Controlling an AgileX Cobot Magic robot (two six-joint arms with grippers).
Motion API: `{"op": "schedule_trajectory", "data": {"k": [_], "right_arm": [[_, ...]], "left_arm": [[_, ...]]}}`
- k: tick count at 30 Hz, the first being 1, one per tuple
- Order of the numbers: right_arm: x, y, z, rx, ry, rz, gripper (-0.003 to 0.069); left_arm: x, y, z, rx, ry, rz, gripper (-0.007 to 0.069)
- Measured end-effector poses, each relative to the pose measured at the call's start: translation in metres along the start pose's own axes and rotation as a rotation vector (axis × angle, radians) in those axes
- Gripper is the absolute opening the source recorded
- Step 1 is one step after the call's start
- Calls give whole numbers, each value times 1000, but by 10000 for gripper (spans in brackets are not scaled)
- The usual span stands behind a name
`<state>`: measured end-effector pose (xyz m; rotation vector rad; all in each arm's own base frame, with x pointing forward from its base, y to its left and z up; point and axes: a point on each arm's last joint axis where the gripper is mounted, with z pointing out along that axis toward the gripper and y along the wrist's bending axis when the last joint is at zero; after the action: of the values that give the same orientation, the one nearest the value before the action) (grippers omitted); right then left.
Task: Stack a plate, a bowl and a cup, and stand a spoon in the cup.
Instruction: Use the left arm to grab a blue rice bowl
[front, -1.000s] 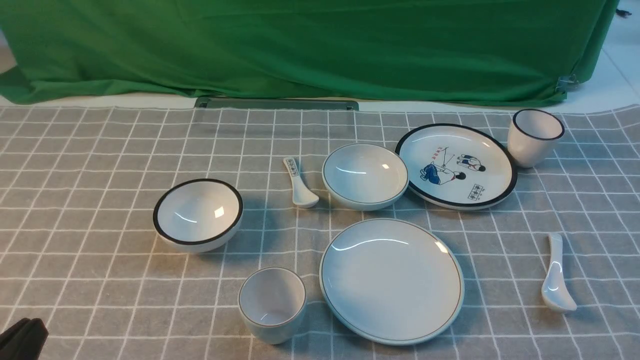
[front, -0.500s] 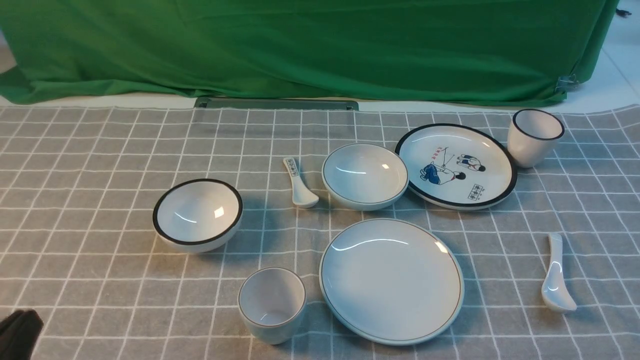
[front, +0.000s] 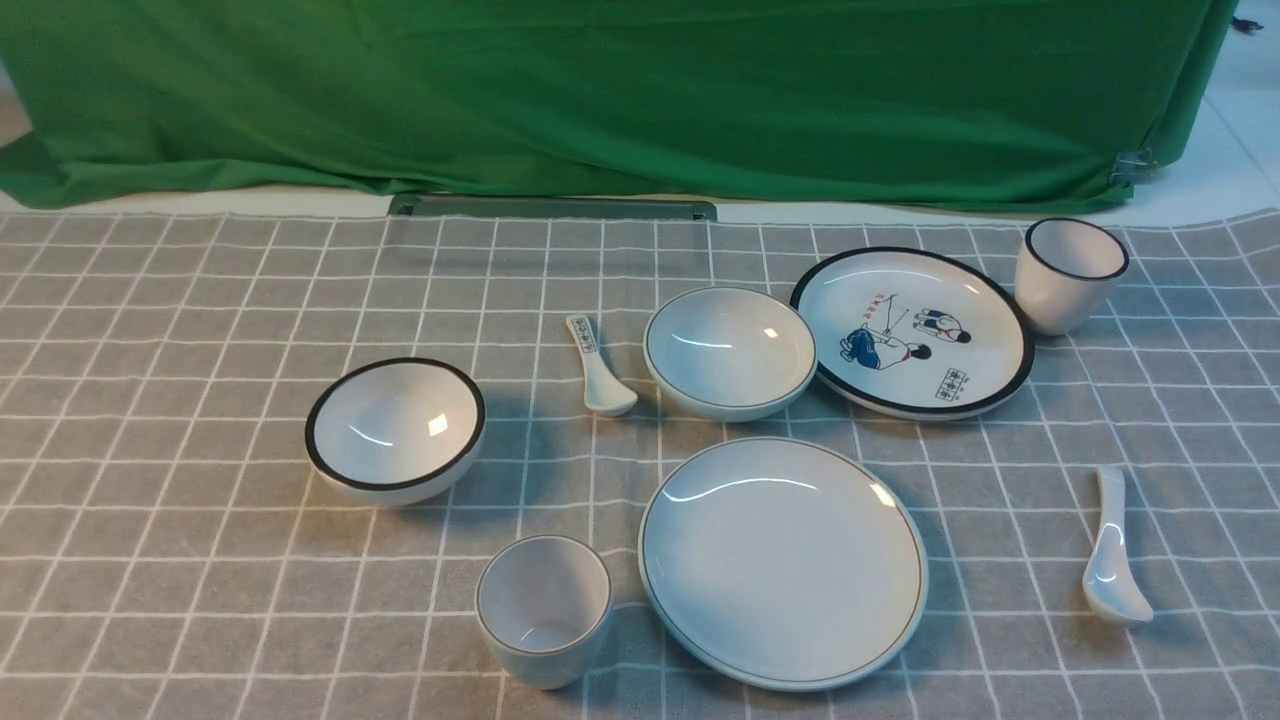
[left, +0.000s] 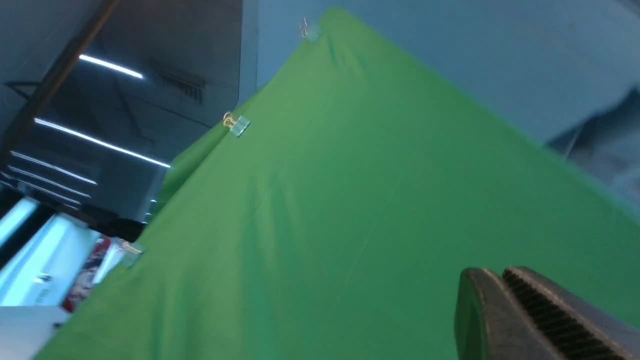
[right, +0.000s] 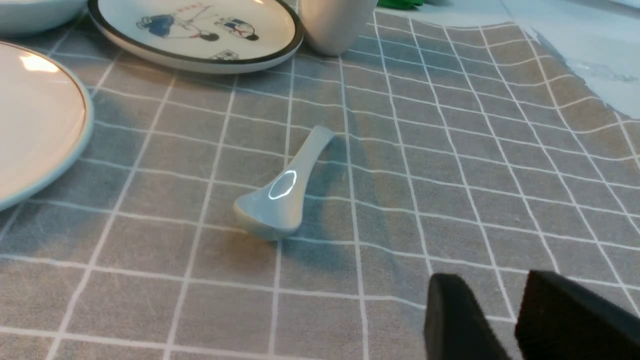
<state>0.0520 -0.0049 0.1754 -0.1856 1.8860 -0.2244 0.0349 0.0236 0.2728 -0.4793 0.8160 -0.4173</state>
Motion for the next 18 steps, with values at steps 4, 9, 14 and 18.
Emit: {"op": "schedule_trajectory", "data": {"k": [4, 9, 14, 18], "right_arm": [[0, 0, 0, 1, -5, -4, 242], [-1, 0, 0, 2, -8, -12, 242], [-2, 0, 0, 2, -22, -15, 242], [-17, 1, -1, -37, -184, 277, 242]], "left_arm": [[-21, -31, 32, 32, 82, -17, 18], [-17, -80, 106, 32, 572, 124, 18], [25, -93, 169, -19, 1093, 277, 18], [95, -71, 217, -42, 1361, 364, 18]]}}
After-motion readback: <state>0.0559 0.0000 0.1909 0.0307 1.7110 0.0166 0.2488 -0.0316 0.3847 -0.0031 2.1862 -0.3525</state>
